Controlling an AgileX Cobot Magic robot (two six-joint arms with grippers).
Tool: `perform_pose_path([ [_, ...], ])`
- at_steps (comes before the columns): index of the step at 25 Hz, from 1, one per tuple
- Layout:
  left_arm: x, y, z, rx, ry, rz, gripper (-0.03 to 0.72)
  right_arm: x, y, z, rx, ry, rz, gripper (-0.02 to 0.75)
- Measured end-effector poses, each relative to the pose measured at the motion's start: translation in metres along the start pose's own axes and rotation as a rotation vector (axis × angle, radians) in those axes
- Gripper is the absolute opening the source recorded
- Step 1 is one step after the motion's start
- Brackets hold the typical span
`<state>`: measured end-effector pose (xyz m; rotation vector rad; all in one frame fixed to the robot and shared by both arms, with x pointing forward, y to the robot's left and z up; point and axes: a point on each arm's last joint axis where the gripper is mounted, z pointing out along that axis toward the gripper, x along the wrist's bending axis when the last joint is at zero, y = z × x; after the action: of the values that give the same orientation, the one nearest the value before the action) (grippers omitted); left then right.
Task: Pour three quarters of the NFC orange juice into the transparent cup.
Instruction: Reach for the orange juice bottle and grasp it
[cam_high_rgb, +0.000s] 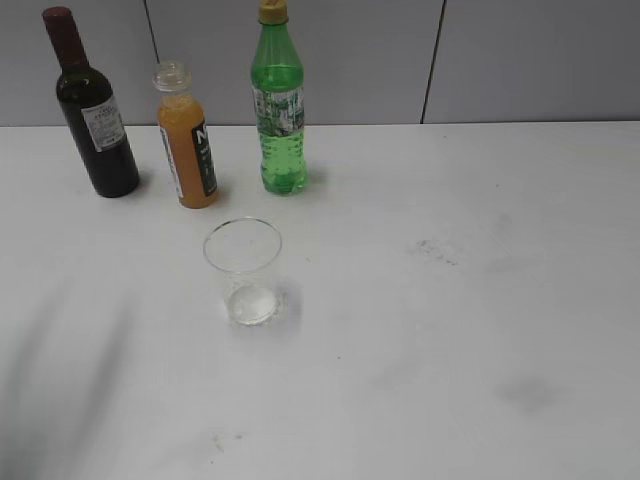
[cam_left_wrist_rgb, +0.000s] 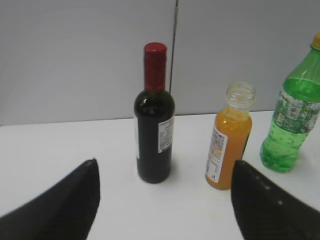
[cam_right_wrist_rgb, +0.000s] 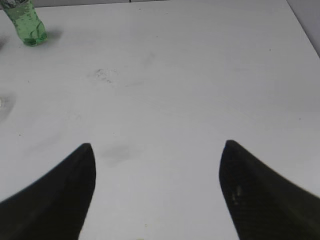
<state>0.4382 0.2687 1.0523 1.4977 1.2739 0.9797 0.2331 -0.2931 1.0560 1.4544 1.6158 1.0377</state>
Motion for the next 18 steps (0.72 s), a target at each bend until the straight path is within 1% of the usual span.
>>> perform_pose_path([
  [3, -0.013, -0.011, 0.032, -0.023, -0.037, 0.070, 0.621, 0.000, 0.000, 0.000, 0.000, 0.000, 0.000, 0.591],
  [4, -0.016, -0.018, 0.043, -0.014, -0.046, 0.086, 0.619, 0.000, 0.000, 0.000, 0.000, 0.000, 0.000, 0.591],
  [8, -0.024, -0.044, 0.081, -0.032, -0.071, 0.113, 0.614, 0.000, 0.000, 0.000, 0.000, 0.000, 0.000, 0.591],
  [13, -0.037, -0.071, 0.108, -0.081, -0.217, 0.093, 0.609, 0.000, 0.000, 0.000, 0.000, 0.000, 0.000, 0.591],
  [16, -0.036, -0.079, 0.122, -0.082, -0.296, 0.062, 0.607, 0.000, 0.000, 0.000, 0.000, 0.000, 0.000, 0.591],
  [18, -0.031, -0.079, 0.133, -0.087, -0.328, 0.053, 0.606, 0.000, 0.000, 0.000, 0.000, 0.000, 0.000, 0.591],
])
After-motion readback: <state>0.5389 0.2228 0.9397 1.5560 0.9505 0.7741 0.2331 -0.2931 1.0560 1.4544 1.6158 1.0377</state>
